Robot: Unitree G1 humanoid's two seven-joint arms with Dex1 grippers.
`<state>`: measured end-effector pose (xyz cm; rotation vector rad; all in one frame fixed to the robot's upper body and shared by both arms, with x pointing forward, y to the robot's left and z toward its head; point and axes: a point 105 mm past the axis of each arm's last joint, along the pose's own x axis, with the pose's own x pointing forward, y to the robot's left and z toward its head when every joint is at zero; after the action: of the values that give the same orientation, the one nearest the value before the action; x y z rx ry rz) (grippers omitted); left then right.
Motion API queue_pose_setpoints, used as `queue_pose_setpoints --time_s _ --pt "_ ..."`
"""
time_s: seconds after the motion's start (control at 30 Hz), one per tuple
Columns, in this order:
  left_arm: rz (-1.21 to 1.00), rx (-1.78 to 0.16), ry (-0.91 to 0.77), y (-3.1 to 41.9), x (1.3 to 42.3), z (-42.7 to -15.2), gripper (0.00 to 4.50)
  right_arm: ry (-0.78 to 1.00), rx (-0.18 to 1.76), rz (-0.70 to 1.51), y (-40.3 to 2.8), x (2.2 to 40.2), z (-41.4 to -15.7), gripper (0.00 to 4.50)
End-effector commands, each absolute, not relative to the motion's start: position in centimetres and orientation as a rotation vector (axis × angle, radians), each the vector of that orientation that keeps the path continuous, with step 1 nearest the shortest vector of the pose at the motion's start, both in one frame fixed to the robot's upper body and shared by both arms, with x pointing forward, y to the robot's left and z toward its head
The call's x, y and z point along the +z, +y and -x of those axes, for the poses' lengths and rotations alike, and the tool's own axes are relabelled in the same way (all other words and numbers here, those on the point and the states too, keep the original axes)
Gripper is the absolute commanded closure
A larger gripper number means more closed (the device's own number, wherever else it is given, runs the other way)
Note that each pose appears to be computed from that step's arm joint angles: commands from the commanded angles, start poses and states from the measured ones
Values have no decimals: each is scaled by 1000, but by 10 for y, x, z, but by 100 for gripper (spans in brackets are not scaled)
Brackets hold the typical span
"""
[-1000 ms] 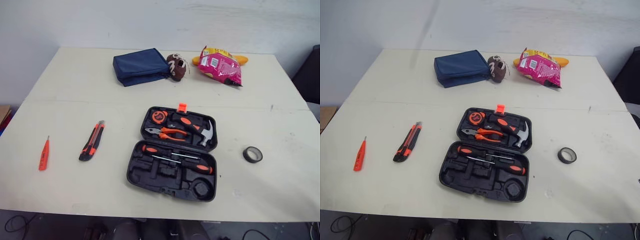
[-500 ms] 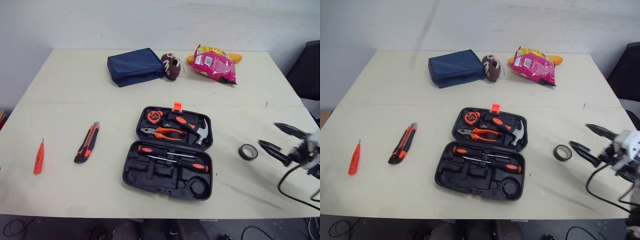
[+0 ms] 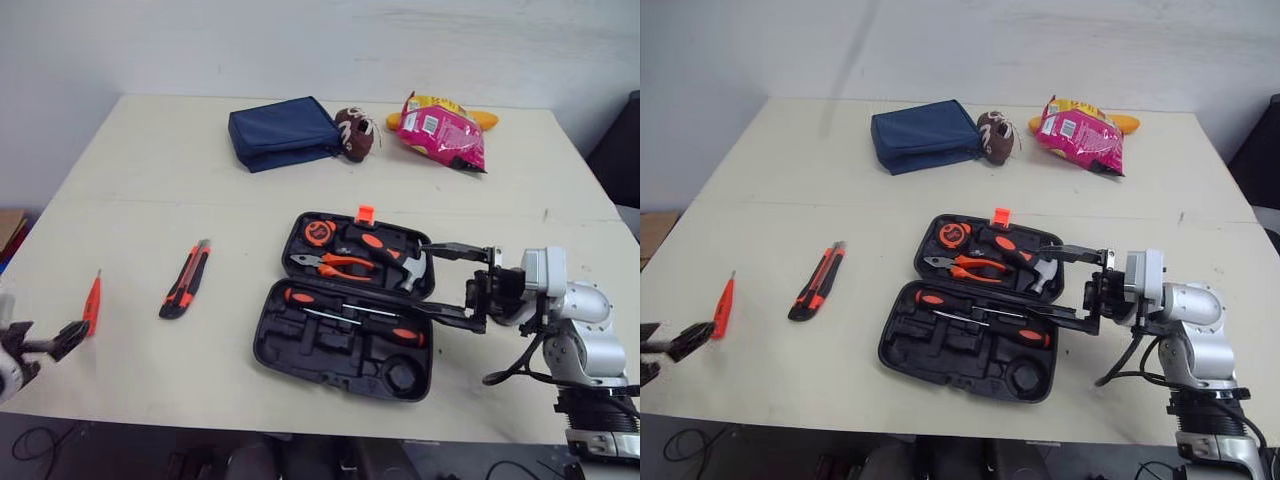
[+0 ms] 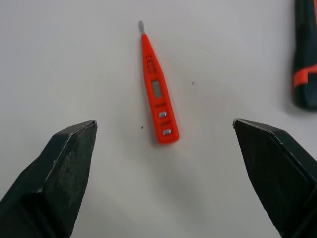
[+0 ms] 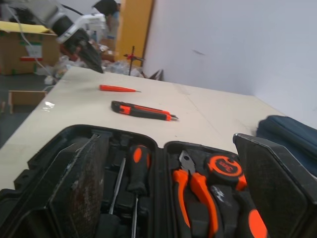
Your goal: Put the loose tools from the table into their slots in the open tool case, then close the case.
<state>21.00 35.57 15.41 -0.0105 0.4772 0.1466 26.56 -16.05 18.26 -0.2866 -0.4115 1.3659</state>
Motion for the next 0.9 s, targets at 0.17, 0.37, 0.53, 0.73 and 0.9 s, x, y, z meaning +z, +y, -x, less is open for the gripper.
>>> queue_pose_setpoints --time_s 0.17,0.37,0.53,0.73,0.9 --pt "78 290 582 358 147 -226 0 -448 1392 283 -156 187 -263 24" --pt "73 267 660 357 134 -255 0 -454 1386 290 -152 185 -263 24" --pt "63 277 727 369 122 -253 0 -485 1379 304 -144 189 -259 24" --pt "112 237 793 372 106 -249 0 -476 1359 321 -143 188 -258 24" --pt "131 160 855 361 96 -246 55 -475 1359 324 -141 189 -253 0"
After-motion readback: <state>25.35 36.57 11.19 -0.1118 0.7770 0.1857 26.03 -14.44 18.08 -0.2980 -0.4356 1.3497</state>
